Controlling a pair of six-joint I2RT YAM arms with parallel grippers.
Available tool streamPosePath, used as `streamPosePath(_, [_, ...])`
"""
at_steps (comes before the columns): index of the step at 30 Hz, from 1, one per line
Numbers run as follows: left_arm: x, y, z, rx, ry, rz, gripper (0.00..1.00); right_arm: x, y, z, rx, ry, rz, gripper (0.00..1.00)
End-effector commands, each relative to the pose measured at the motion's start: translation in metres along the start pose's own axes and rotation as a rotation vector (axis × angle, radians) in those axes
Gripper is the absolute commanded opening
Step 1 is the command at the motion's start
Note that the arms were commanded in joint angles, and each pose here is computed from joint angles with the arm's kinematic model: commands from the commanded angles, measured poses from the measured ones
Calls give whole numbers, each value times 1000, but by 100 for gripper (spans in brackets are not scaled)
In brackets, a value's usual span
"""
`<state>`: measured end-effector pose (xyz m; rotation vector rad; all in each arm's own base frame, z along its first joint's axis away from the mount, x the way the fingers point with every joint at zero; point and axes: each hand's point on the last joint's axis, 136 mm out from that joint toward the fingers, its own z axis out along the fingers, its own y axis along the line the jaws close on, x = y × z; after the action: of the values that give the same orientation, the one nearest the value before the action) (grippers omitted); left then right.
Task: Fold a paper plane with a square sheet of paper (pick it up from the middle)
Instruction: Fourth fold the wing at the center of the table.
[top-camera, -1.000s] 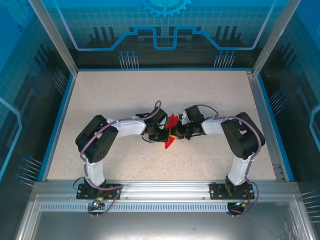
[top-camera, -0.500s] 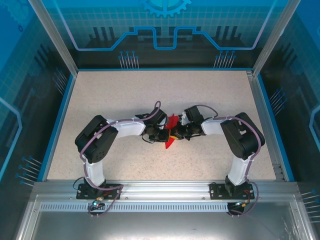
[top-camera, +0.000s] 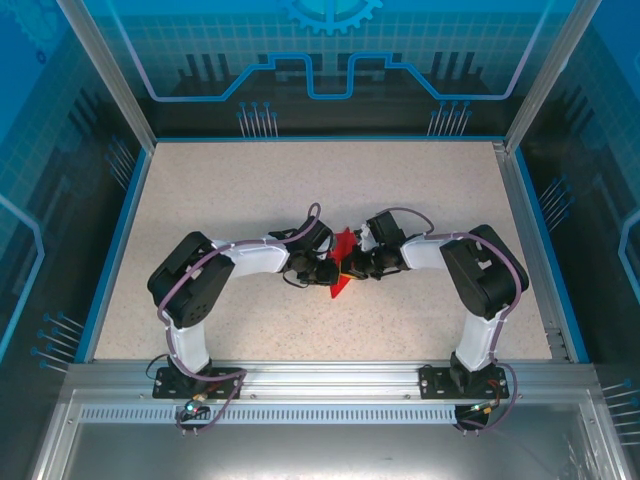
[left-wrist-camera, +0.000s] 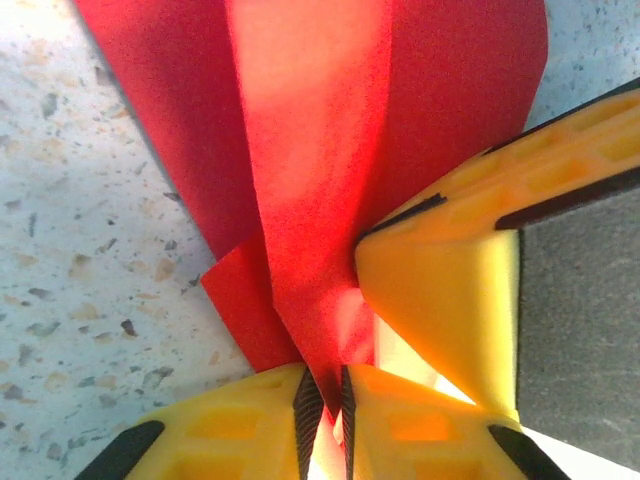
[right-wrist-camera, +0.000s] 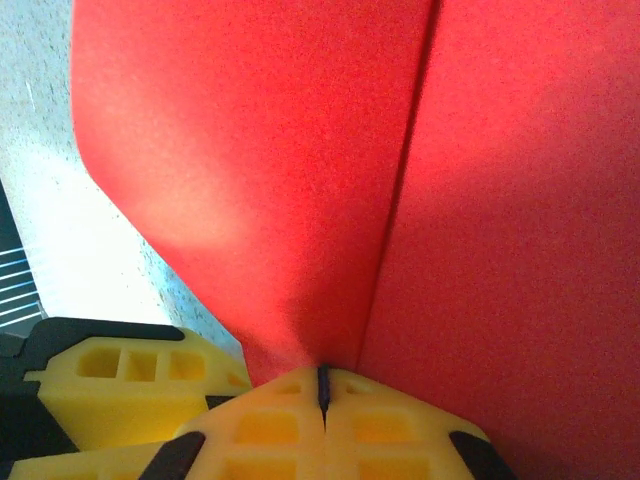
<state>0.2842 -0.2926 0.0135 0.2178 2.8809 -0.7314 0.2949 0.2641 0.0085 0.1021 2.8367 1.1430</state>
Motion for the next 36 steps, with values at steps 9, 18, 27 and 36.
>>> streamPosePath(9, [9,-4,-20,-35,11,11,28,44,-66,20,251,128,72,0])
streamPosePath(18, [10,-21,-30,-24,-10,38,28,45,-68,23,245,137,83,0])
streamPosePath(27, [4,-32,-37,14,-86,68,12,45,-65,23,229,141,86,0])
streamPosePath(36, [13,-28,-8,26,-33,97,7,41,-58,24,176,138,110,0])
